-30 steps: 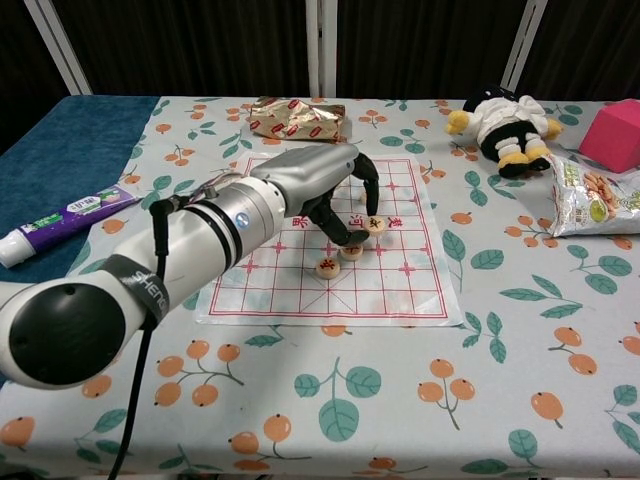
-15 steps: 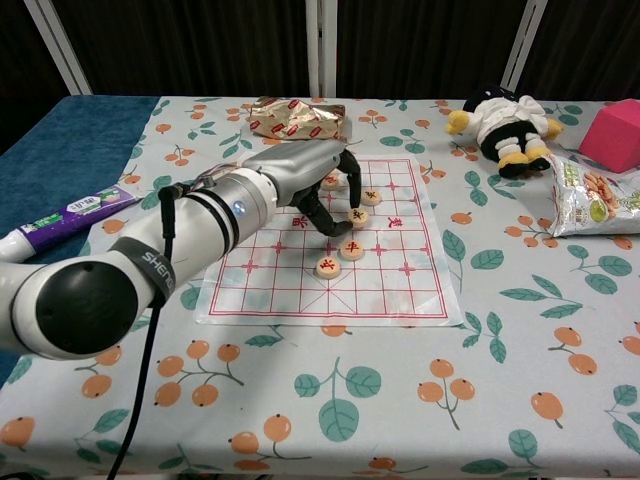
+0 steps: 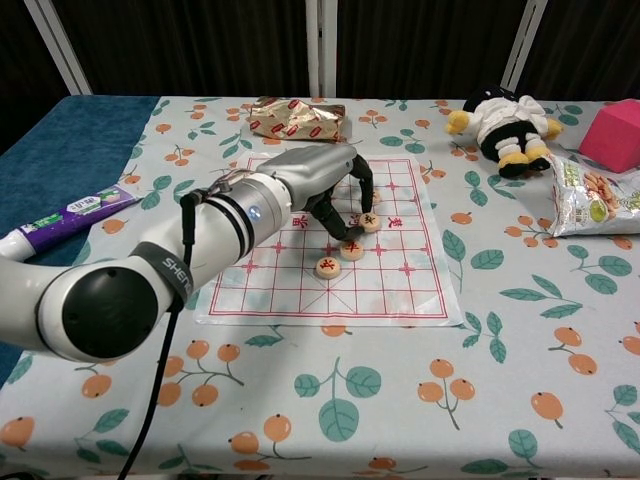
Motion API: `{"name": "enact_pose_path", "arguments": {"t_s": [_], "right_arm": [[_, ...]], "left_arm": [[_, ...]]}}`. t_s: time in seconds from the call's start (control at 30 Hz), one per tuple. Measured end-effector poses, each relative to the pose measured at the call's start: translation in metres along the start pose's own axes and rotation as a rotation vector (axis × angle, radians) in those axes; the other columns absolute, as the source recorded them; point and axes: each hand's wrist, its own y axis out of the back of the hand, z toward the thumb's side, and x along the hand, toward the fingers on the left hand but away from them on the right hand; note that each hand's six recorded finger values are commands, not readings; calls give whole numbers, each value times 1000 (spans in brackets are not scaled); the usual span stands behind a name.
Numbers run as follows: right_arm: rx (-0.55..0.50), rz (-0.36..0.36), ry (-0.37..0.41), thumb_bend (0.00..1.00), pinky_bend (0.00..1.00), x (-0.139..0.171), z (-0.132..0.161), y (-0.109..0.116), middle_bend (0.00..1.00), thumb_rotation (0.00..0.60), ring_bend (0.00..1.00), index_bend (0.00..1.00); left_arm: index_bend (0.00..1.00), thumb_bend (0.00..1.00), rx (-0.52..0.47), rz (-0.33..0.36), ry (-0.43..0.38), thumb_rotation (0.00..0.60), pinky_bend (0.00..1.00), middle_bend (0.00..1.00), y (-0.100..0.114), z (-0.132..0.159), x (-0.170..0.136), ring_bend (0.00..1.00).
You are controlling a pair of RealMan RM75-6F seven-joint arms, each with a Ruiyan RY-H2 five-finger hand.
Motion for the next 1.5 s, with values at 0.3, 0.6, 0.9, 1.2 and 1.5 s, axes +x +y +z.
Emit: {"name": "enact_pose_path", "arguments": {"t_s": [0.3, 0.6, 0.9, 1.2, 1.5], "right_arm": [[-3, 3, -2, 147, 0, 0, -1, -1, 0, 600, 0, 0], [0, 1, -2, 147, 0, 0, -1, 0, 0, 600, 0, 0], [-1, -5, 3, 148, 0, -1, 1, 1, 0, 600, 0, 0], [-1, 18, 38, 145, 0, -8, 14, -7, 0, 600, 0, 0], [50, 113, 114, 103, 0, -18, 39, -31, 0, 600, 0, 0]], "left_arm": [[472, 315, -7, 2, -11, 600, 26, 158, -2, 3, 1, 0], [340, 309, -8, 5, -12, 600, 24, 157, -1, 0, 1, 0], [319, 309, -16, 42, -39, 600, 34, 157, 13, 5, -4, 0], [267, 279, 7, 219, -64, 600, 42, 168, 76, -7, -62, 0], [216, 251, 268, 428, 198, 600, 40, 159, 134, -142, -236, 0]]}}
